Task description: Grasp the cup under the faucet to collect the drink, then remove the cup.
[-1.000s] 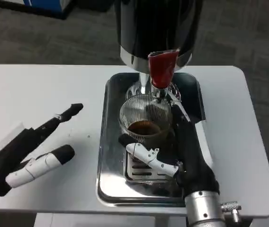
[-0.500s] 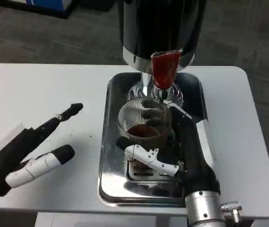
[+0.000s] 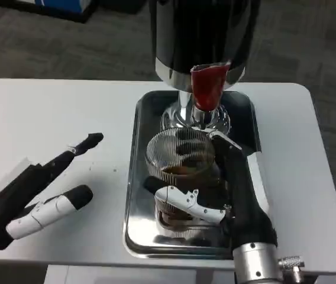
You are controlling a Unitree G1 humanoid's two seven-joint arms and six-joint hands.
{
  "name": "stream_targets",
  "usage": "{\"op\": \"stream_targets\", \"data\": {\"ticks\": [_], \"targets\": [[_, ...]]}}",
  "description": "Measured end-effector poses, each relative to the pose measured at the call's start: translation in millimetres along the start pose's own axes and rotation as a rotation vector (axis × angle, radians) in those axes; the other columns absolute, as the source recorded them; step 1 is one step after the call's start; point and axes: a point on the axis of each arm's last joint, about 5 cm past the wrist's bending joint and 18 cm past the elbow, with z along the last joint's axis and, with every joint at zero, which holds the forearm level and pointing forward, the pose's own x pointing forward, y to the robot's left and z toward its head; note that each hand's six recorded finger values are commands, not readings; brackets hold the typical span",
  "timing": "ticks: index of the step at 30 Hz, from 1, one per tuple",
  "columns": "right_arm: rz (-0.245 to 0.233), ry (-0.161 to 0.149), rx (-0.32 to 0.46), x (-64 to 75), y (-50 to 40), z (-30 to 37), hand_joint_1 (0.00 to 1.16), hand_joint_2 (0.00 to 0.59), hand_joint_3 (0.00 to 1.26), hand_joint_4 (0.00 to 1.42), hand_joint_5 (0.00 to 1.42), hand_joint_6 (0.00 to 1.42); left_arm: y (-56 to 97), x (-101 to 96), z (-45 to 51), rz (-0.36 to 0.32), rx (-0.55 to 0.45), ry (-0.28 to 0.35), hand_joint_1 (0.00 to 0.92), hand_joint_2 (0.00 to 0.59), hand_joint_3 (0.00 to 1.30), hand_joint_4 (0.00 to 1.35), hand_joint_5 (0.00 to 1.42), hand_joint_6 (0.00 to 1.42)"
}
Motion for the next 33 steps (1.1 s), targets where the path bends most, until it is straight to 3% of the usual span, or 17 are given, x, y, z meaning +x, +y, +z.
{"op": "stream_targets", "data": {"ticks": [8,19,33], "targets": [[0.003,-0.017,-0.039,-12.0,-2.8,1.9,0.86,0.151,0.65,0.66,0.85,0.84,0.0,0.2,0.8,0.001,0.002,-0.004,0.000,0.023,0.08,0.01,0.02,0.00],[0.002,-0.008,-0.059,-28.1,-13.6,4.6,0.86,0.151,0.66,0.67,0.87,0.86,0.9,1.0,4.1,-0.003,0.016,-0.023,0.000,0.007,0.07,0.00,0.02,0.00],[-0.012,-0.020,-0.047,-40.9,-27.0,21.5,0.87,0.151,0.66,0.67,0.88,0.88,8.3,-1.1,15.4,-0.039,0.080,-0.082,0.000,0.007,0.06,0.00,0.01,0.00]]}}
